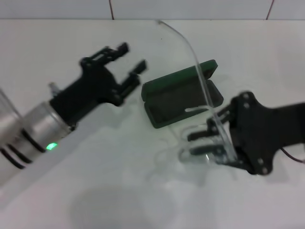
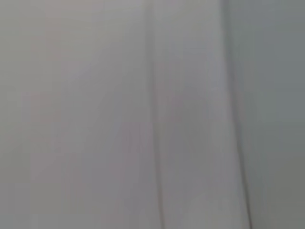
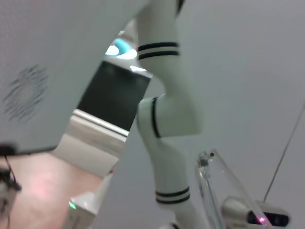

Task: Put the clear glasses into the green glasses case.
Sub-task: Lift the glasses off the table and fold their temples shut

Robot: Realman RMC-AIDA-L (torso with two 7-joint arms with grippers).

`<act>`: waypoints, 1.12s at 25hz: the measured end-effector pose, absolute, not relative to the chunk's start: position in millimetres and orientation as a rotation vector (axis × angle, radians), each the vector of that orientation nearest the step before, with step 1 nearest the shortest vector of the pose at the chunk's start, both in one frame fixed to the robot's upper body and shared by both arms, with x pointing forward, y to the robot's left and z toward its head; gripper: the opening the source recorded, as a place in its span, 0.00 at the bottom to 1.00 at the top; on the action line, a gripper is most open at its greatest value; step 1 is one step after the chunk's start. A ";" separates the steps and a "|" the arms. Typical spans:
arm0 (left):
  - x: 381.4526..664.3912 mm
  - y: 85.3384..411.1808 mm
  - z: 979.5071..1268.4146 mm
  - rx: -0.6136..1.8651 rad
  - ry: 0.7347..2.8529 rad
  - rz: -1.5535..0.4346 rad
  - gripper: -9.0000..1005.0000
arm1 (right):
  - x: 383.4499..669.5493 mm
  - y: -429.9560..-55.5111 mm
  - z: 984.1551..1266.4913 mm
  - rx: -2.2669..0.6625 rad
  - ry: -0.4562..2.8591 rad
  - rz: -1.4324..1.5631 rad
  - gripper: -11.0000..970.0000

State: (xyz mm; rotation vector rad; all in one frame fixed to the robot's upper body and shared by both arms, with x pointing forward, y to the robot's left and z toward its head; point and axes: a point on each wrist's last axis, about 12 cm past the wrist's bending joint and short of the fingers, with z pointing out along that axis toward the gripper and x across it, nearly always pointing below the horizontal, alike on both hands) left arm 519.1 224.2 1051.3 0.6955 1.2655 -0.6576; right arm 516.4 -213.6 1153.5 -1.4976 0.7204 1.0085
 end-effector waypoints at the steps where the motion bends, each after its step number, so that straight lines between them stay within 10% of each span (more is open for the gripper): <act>1: 517.3 217.1 1051.1 0.725 1.235 -0.640 0.52 | 519.8 -210.1 1155.5 -1.486 0.750 1.044 0.13; 28: 499.8 171.6 1059.8 0.847 0.987 -0.581 0.52 | 546.3 -191.2 1155.1 -1.377 1.254 1.413 0.13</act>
